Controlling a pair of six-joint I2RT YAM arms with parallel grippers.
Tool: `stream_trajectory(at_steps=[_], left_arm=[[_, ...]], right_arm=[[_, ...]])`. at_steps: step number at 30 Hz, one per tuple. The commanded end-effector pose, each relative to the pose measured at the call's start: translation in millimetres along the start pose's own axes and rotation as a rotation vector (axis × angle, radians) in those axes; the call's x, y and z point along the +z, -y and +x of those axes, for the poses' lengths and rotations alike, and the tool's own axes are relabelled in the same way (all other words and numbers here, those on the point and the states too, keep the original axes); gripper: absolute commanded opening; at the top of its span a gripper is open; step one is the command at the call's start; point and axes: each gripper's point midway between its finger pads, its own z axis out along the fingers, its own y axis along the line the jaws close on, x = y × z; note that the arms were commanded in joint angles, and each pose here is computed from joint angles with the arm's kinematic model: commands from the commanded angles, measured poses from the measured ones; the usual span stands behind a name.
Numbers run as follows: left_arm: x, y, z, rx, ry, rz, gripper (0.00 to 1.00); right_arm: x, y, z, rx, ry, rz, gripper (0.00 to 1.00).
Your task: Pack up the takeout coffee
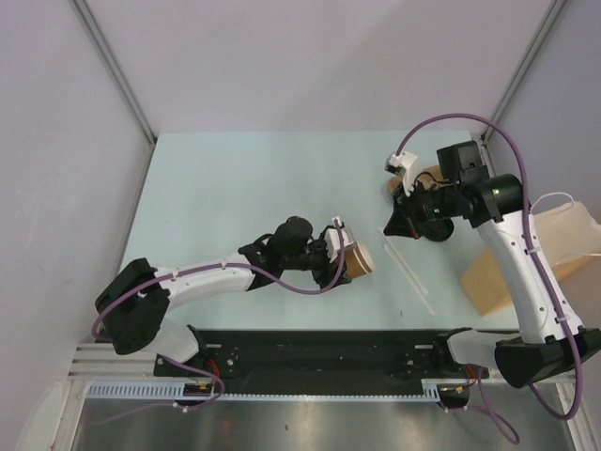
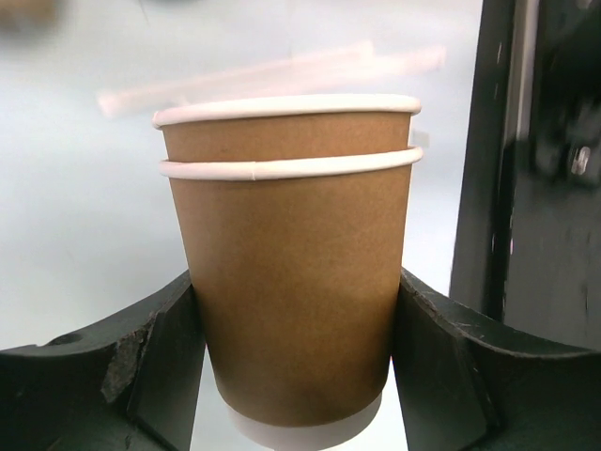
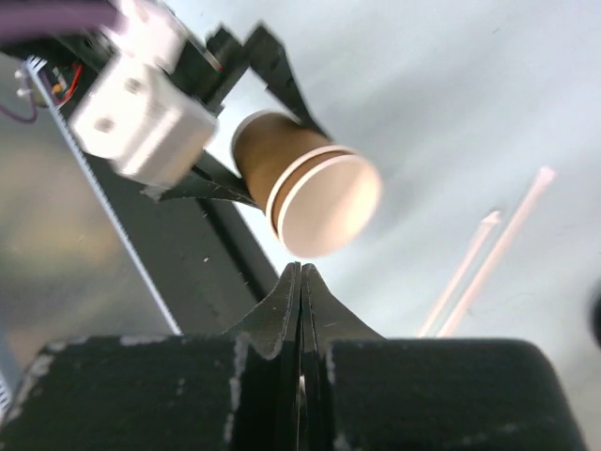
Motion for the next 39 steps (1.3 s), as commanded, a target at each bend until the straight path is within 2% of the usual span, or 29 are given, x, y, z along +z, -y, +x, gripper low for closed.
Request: stream_trajectory(at_steps=[1, 5, 6, 8, 9, 12, 17, 31, 37, 39], left_arm=[[-8, 5, 33, -0.014, -0.113, 0.024, 0.66], [-10, 3, 29, -0.014, -0.092, 0.013, 0.64], [-11, 2, 27, -0.021, -0.082, 0.01, 0.64], [-17, -4, 18, -0.034, -0.035, -0.011, 0.63], [-19, -3, 14, -0.061, -0.017, -0.007, 0.63], [-25, -6, 3, -0.09, 0.03, -0.024, 0.62], [-31, -6, -14, -0.107, 0.093, -0.027, 0.62], [-38, 0, -33, -0.143, 0.161, 0.009, 0.64], [-38, 3, -38, -0.142, 0.173, 0.031, 0.64], [-38, 3, -39, -0.142, 0.175, 0.032, 0.64]], right_arm=[[-16, 3, -21, -0.062, 0.076, 0.054, 0.0], [-11, 2, -13, -0.044, 0.039, 0.025, 0.0], [-7, 1, -8, -0.034, 0.025, 0.01, 0.03], [-5, -5, -3, -0.021, 0.025, -0.023, 0.26], [-3, -7, -1, -0.011, 0.024, -0.034, 0.42], [6, -11, 5, 0.036, 0.011, -0.085, 0.49], [28, -29, 13, 0.099, -0.038, -0.201, 0.49], [54, -30, 12, 0.07, -0.063, -0.214, 0.49], [59, -28, 9, 0.067, -0.06, -0.212, 0.42], [59, -28, 9, 0.069, -0.057, -0.213, 0.36]])
